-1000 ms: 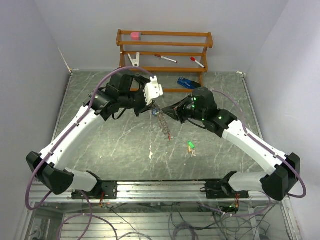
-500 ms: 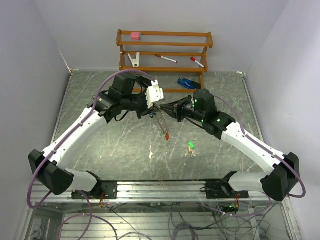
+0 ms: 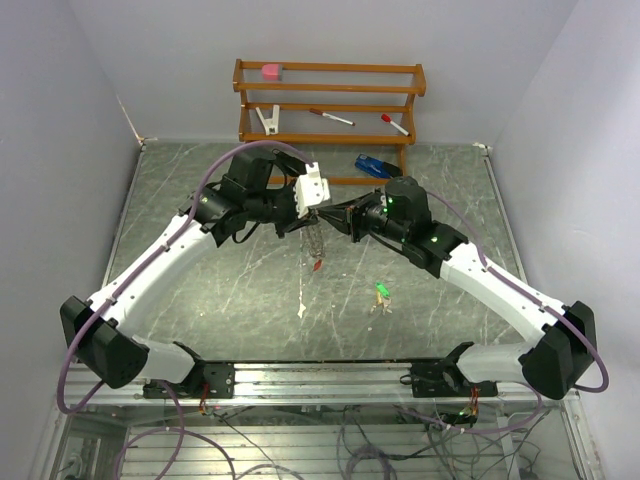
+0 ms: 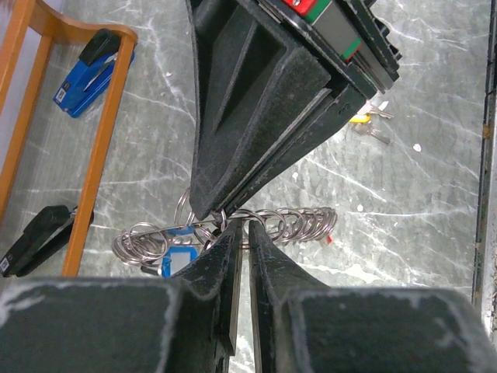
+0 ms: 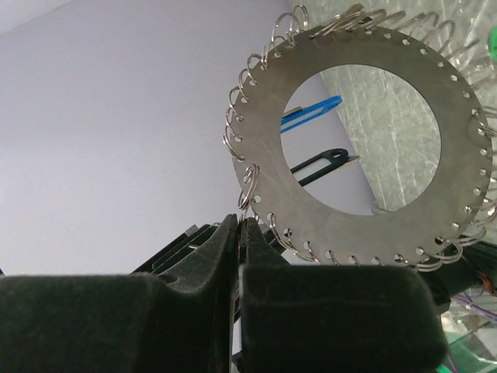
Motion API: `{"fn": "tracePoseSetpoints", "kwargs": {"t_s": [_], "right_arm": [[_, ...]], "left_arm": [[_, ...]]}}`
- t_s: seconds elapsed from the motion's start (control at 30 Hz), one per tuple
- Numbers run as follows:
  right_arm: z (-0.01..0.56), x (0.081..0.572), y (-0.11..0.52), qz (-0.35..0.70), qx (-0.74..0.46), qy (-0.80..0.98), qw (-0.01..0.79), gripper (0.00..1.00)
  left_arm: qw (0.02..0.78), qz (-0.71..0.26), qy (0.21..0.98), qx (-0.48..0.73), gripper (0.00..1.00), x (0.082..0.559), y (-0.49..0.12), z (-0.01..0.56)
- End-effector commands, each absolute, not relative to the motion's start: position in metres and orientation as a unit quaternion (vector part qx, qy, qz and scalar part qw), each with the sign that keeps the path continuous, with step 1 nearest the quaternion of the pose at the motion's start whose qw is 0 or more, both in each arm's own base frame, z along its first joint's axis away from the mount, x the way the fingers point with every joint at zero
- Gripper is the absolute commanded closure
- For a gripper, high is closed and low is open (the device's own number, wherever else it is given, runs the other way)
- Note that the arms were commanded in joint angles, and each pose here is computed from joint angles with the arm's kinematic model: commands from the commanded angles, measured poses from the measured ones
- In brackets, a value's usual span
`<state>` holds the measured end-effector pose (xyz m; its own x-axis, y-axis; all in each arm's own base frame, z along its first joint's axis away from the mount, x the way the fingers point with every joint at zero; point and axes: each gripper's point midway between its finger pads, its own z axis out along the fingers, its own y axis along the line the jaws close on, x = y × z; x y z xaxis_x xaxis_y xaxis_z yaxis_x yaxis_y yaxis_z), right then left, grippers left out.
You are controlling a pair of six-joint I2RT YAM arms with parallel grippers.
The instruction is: Put the keys on the keyring
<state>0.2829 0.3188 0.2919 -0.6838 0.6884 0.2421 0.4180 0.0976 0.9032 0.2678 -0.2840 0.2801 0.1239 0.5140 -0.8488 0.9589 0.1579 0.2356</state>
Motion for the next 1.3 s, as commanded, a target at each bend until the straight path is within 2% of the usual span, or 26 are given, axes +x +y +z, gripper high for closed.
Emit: {"fn": "tracePoseSetpoints", "kwargs": {"t_s": [0.0, 0.17, 0.4, 0.67, 1.03, 1.27], "right_arm": [[0.316, 0.283, 0.319, 0.585, 0.369, 0.711, 0.13, 1.0], [0.313, 0.283, 0.318, 0.586, 0.371, 0.709, 0.127, 1.0], [0.312, 0.283, 0.318, 0.585, 0.37, 0.711, 0.127, 1.0], [0.313, 0.283, 0.321, 0.589, 0.363, 0.712, 0.123, 1.0], [0.317, 0.282, 0.323, 0.599, 0.355, 0.708, 0.121, 1.0], [0.318, 0.282, 0.323, 0.598, 0.355, 0.708, 0.122, 1.0]], "left_arm": [[0.477, -0.215, 0.607, 0.598, 0.83, 0.281, -0.283, 0.29], [0.482, -0.211, 0.599, 0.604, 0.85, 0.274, -0.277, 0.297], [0.513, -0.187, 0.591, 0.594, 0.7, 0.275, -0.268, 0.308], [0.517, -0.196, 0.583, 0.595, 0.63, 0.278, -0.275, 0.304], [0.518, -0.192, 0.584, 0.595, 0.63, 0.285, -0.279, 0.296], [0.513, -0.204, 0.58, 0.599, 0.73, 0.283, -0.282, 0.294]]}}
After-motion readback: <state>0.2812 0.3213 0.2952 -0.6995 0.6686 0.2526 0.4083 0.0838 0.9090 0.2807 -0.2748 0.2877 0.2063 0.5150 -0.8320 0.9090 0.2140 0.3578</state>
